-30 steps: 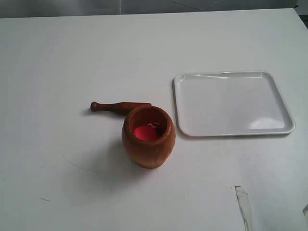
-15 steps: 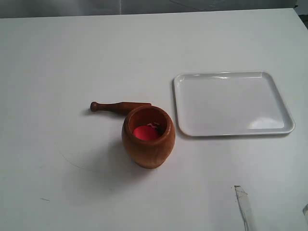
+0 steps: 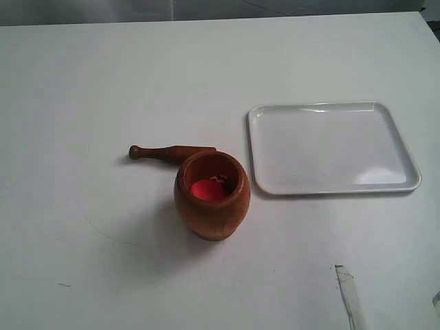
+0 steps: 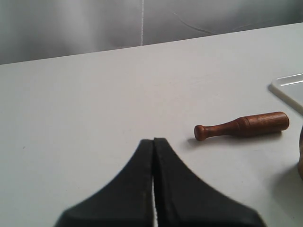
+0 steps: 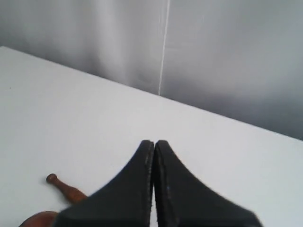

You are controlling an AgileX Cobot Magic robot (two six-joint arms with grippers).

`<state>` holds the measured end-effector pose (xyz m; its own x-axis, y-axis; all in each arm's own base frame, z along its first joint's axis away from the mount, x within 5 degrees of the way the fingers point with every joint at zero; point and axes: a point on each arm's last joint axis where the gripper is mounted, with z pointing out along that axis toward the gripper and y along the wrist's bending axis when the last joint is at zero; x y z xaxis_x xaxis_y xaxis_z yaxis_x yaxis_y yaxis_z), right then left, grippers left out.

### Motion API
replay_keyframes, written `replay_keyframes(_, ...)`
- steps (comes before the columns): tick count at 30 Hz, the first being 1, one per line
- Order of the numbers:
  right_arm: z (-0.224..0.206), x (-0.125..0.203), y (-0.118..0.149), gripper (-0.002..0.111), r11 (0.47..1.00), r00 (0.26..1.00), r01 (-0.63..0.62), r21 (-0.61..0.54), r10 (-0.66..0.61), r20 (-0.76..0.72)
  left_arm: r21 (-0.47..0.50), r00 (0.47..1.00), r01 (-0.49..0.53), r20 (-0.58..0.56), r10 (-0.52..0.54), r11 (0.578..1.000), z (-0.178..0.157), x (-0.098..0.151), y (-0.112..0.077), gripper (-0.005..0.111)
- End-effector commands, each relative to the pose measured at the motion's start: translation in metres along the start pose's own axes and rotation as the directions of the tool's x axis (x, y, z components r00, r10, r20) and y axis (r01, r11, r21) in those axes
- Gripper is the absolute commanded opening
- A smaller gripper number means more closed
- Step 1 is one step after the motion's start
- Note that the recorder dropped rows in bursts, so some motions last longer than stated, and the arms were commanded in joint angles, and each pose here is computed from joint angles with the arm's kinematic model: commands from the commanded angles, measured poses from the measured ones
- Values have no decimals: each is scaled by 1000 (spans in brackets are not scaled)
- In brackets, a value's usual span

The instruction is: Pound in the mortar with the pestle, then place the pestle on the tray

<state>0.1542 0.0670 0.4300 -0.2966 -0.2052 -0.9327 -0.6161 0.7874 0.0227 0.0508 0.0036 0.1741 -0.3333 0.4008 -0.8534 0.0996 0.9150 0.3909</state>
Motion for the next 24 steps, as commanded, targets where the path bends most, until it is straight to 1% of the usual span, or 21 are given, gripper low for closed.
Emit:
replay_keyframes(1, 35, 4, -5, 0, 997, 997, 7, -71, -13, -81, 8, 1000, 12, 7, -12, 1000, 0, 0, -1, 0)
replay_keyframes(4, 56, 4, 1, 0, 994, 995, 43, -100, -51, -85, 8, 1000, 12, 7, -12, 1000, 0, 0, -1, 0)
replay_keyframes(6, 69, 3, 8, 0, 990, 993, 89, -109, -97, -74, 8, 1000, 12, 7, -12, 1000, 0, 0, -1, 0)
replay_keyframes(10, 105, 6, 33, 0, 966, 975, 204, -156, -215, -55, 8, 1000, 12, 7, -12, 1000, 0, 0, -1, 0)
replay_keyframes(13, 137, 18, 55, 0, 929, 941, 305, -210, -328, -82, 8, 1000, 12, 7, -12, 1000, 0, 0, -1, 0)
replay_keyframes(15, 162, 33, 72, 0, 889, 901, 377, -261, -417, -121, 8, 1000, 12, 7, -12, 1000, 0, 0, -1, 0)
replay_keyframes(17, 185, 46, 88, 0, 849, 859, 420, -319, -485, -161, 8, 1000, 12, 7, -12, 1000, 0, 0, -1, 0)
replay_keyframes(20, 220, 66, 113, 0, 798, 803, 434, -417, -553, -221, 8, 1000, 12, 7, -12, 1000, 0, 0, -1, 0)
replay_keyframes(24, 265, 88, 147, 0, 741, 734, 408, -533, -613, -291, 8, 1000, 12, 7, -12, 1000, 0, 0, -1, 0)
